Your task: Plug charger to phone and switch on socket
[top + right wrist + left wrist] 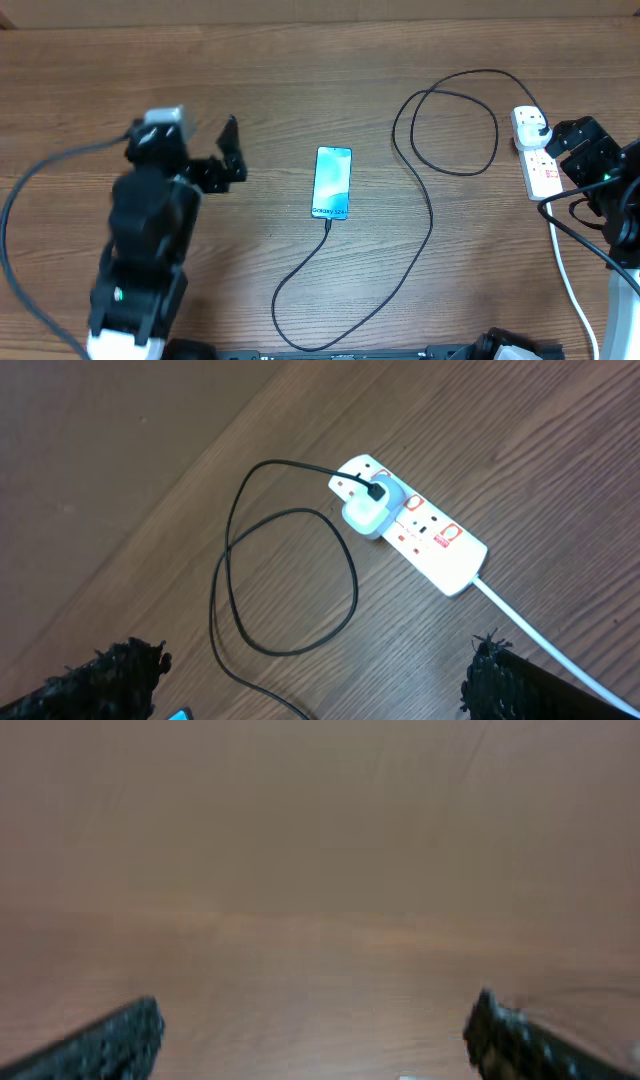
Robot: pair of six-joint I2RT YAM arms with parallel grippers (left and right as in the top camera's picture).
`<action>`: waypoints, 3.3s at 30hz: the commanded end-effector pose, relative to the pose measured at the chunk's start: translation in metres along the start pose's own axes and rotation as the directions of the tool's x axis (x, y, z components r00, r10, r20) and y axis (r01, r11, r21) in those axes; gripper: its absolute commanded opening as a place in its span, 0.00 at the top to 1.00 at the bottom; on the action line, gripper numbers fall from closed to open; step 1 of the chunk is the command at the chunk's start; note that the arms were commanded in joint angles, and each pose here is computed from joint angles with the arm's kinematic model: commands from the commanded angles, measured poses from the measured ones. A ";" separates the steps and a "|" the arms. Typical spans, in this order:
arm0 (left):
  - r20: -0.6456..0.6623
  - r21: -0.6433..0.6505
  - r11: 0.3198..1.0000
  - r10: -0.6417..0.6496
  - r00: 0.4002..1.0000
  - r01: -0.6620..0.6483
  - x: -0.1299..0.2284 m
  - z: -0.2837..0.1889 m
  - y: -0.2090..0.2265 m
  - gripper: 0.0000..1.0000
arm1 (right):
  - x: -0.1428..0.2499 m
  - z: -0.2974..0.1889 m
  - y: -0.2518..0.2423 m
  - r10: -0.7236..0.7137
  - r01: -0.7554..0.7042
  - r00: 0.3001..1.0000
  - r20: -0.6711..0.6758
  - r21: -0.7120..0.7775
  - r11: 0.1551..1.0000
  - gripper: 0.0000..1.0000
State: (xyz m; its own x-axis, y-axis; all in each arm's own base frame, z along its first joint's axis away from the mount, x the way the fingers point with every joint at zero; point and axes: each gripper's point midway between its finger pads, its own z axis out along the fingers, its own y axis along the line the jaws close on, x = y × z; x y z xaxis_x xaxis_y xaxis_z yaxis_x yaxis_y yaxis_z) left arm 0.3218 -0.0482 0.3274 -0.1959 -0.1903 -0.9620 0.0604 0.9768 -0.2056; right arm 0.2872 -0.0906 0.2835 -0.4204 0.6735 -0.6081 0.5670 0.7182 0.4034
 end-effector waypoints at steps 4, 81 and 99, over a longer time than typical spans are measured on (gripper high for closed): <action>0.359 0.134 0.990 -0.020 0.933 -0.031 -0.009 -0.041 0.004 0.00 | -0.002 -0.001 0.000 0.000 0.000 1.000 0.012 0.005 1.000 0.00; 0.138 -0.156 0.988 0.008 0.990 0.014 0.167 -0.051 0.097 0.00 | -0.002 -0.001 0.000 0.000 0.000 1.000 0.012 0.005 1.000 0.00; 0.137 -0.157 0.988 0.007 0.991 0.014 0.167 -0.051 0.098 0.00 | -0.002 -0.001 0.000 0.000 0.000 1.000 0.012 0.005 1.000 0.00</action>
State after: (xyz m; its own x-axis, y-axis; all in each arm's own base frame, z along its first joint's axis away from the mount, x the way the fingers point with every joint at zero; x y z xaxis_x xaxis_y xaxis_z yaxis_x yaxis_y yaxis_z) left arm 0.2457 0.0165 0.1564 -0.0643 -0.2074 -0.9761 -0.0787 0.9762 -0.2023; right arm 0.2874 -0.0908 0.2832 -0.4211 0.6734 -0.6076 0.5675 0.7182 0.4026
